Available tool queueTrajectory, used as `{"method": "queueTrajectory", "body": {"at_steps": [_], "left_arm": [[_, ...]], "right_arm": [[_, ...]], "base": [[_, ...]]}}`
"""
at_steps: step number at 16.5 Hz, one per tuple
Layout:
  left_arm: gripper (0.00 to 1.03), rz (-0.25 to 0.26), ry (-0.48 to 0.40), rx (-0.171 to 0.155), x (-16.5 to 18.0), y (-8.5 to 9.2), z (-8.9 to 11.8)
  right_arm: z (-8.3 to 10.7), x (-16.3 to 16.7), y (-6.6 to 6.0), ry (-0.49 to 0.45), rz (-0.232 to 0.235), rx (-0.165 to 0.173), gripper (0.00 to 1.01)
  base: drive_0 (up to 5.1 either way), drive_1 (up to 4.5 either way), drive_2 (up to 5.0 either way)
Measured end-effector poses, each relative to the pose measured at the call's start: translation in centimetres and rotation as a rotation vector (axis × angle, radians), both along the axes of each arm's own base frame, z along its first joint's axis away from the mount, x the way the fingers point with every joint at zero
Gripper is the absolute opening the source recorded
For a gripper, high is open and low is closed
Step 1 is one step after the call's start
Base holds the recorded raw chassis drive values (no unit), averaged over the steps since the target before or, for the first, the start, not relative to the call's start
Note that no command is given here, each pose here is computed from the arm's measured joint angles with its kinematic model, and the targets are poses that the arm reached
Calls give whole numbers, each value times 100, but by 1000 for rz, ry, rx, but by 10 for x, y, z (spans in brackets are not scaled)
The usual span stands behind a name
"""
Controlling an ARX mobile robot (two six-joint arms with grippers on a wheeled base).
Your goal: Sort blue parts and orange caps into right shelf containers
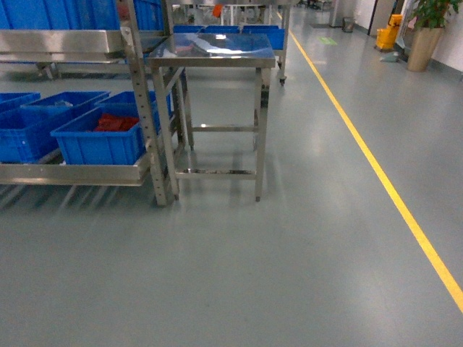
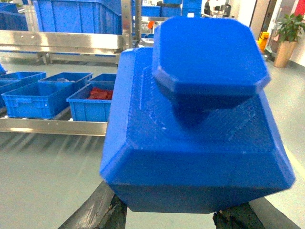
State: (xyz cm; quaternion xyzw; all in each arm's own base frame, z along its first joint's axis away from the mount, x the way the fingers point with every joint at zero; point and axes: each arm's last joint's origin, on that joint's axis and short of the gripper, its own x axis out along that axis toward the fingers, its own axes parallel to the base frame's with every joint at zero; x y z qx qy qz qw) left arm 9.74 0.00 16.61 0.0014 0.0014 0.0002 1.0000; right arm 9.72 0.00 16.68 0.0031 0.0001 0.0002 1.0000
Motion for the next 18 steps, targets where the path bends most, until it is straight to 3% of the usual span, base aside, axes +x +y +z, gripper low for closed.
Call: {"method": "queueTrajectory", "body": {"at_steps": [18], "left_arm": [[40, -1, -6, 0, 0, 0, 1]], "right_arm": [[1, 0, 0, -6, 0, 0, 43]], "base": [[0, 433, -433]]}}
